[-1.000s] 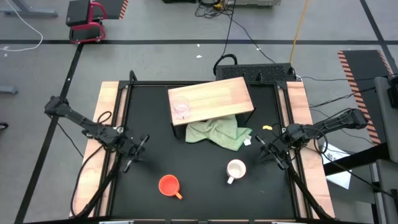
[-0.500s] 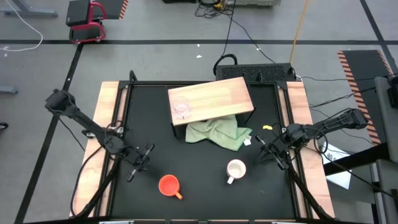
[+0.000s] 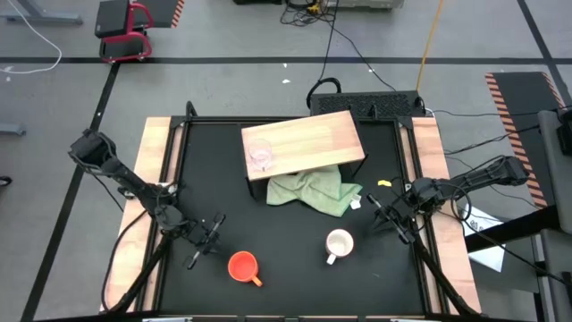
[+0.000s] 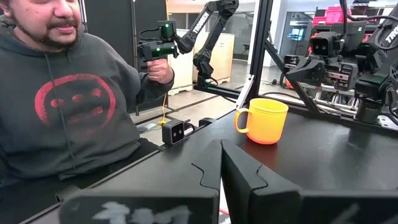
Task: Stack small to large cups/mugs on shelf
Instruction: Put orange cup on the shelf
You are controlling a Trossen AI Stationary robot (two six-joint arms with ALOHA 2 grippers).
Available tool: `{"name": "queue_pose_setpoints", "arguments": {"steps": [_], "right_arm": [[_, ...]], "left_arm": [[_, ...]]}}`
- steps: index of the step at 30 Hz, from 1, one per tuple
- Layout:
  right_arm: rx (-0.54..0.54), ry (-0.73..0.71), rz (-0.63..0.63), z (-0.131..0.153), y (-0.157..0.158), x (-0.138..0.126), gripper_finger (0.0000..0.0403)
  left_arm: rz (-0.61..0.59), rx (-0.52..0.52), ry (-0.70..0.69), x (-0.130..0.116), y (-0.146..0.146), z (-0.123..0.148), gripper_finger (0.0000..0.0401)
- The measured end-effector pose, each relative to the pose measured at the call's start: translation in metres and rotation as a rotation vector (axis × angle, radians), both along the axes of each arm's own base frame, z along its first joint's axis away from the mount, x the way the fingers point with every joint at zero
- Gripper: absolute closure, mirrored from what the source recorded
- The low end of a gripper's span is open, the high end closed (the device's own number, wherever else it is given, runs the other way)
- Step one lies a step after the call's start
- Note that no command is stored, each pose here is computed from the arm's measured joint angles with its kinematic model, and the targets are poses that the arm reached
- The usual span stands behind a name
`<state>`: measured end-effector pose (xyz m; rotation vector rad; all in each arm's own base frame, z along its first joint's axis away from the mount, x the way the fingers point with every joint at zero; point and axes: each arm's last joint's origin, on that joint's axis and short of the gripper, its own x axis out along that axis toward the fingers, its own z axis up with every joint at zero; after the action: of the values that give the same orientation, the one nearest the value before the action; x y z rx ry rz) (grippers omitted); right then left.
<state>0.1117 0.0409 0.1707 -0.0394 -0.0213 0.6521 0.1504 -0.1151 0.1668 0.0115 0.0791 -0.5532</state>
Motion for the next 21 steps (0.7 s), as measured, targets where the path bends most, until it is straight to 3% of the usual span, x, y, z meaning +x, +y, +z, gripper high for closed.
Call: {"name": "queue_pose_setpoints", "arguments": {"steps": [10,21], "right_arm": [[0.001,0.001,0.0,0.0,0.0,0.0,0.0403],[-0.001,0.0,0.0,0.0,0.0,0.0,0.0403]], "left_arm": [[0.002,-0.036,0.048,0.012,-0.011,0.006,0.0401],[0.138,0.106,0.261,0.038,-0.036,0.026,0.0401]]}}
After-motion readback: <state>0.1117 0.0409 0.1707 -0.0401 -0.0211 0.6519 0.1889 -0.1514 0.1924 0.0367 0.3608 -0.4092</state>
